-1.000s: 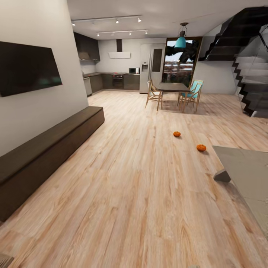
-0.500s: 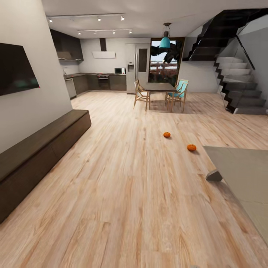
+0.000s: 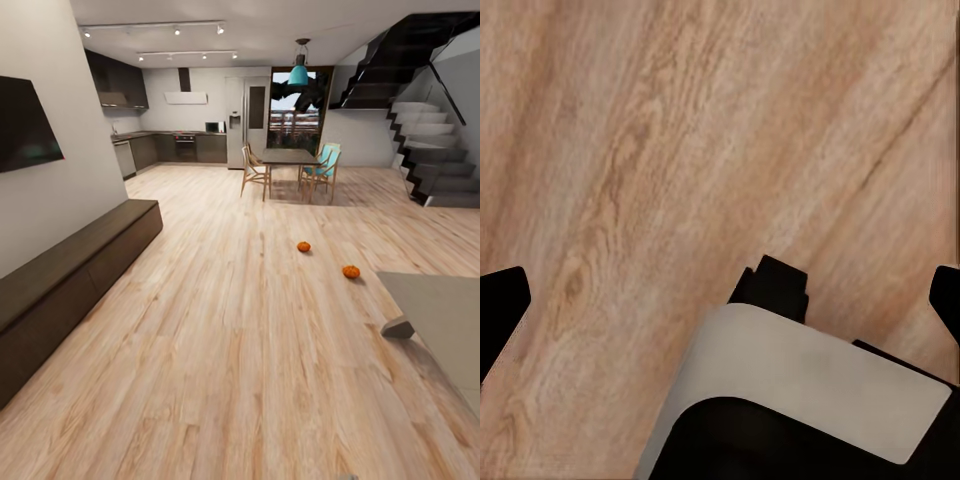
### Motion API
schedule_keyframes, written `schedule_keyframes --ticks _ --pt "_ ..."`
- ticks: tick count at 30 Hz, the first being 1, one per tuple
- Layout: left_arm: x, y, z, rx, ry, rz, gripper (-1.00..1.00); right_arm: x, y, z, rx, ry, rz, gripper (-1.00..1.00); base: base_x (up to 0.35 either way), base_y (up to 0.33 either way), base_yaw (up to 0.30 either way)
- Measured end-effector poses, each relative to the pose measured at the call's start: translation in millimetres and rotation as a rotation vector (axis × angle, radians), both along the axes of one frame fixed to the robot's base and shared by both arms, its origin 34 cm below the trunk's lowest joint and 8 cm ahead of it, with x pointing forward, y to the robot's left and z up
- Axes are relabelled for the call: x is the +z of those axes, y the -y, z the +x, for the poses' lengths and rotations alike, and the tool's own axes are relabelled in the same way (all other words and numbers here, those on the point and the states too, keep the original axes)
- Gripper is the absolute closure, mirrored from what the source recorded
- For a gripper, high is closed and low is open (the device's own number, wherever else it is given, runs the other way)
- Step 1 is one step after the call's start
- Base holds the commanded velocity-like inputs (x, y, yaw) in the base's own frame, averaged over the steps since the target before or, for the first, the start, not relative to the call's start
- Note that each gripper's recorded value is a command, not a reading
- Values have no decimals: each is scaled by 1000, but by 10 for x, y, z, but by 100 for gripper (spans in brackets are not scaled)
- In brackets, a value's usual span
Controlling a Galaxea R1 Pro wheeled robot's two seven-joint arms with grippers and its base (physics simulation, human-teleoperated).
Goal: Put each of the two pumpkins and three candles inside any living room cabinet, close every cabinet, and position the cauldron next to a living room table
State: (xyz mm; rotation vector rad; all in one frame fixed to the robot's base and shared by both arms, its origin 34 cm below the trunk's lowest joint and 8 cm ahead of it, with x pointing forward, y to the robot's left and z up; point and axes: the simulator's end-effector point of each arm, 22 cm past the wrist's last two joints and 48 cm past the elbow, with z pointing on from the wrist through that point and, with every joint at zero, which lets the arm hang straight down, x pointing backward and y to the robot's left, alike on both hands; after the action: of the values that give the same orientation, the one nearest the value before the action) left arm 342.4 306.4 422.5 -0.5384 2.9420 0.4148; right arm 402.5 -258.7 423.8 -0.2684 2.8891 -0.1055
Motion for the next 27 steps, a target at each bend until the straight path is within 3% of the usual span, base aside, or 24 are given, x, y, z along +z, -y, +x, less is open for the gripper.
schedule_keyframes --ticks 27 --pt "-4 36 -9 -2 -1 -4 -100 -61 69 -293 -5 -51 -11 -100 313 89 0"
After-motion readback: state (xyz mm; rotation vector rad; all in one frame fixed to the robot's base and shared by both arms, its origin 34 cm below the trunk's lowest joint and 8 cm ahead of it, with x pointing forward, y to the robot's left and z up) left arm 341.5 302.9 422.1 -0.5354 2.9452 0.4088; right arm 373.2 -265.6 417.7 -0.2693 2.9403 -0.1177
